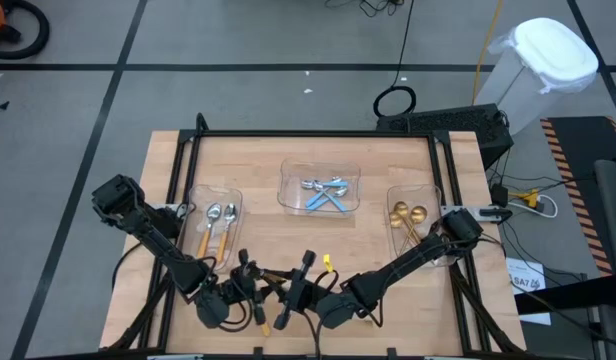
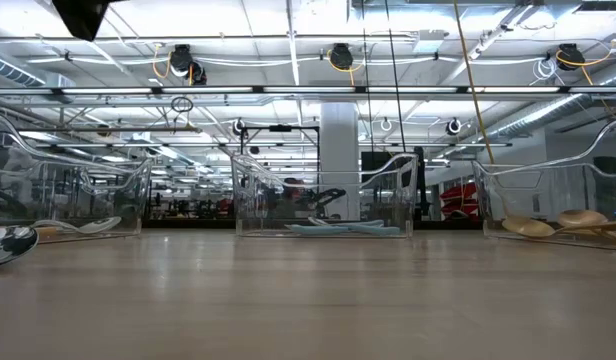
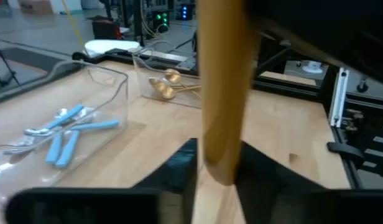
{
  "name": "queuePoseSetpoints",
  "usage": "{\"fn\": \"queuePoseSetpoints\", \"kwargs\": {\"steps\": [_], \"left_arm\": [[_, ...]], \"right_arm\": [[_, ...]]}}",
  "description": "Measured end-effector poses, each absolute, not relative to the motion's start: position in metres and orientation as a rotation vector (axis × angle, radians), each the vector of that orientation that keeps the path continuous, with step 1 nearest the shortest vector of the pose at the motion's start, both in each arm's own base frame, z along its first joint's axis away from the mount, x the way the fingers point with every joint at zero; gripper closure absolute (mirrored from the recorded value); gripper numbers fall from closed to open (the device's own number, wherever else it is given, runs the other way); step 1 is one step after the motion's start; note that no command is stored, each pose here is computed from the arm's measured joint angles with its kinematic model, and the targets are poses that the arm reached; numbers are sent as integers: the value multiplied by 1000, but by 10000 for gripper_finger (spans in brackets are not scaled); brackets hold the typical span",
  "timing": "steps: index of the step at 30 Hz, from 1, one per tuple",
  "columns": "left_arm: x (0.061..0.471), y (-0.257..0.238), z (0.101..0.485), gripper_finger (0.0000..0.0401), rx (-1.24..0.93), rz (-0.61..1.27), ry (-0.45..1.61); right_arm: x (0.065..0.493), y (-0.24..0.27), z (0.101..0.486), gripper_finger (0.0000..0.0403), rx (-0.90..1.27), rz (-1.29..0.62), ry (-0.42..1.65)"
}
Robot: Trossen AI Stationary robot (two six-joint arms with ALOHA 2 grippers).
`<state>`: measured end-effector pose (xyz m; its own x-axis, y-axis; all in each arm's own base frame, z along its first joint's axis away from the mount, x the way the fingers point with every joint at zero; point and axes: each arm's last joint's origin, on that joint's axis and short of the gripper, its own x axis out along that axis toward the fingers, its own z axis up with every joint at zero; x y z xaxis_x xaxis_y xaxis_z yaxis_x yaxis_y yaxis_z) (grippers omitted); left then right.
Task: Sort silverware by color (type)
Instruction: Put the yellow spoon into the left transparent bin
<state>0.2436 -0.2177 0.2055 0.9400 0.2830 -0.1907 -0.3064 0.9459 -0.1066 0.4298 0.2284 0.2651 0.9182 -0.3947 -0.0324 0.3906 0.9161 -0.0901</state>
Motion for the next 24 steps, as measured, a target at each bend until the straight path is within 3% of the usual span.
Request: {"fn": "queuePoseSetpoints", "kwargs": {"steps": [5, 16, 24], "left_arm": [[239, -220, 205, 376, -98, 321, 170], [237, -221, 197, 376, -52, 240, 258], [241, -221, 192, 376, -38, 57, 374]], "right_arm": [[429, 229, 266, 359, -100, -422, 53], [412, 248, 259, 325, -182, -366, 165], [408, 234, 262, 287, -121, -193, 321]]}}
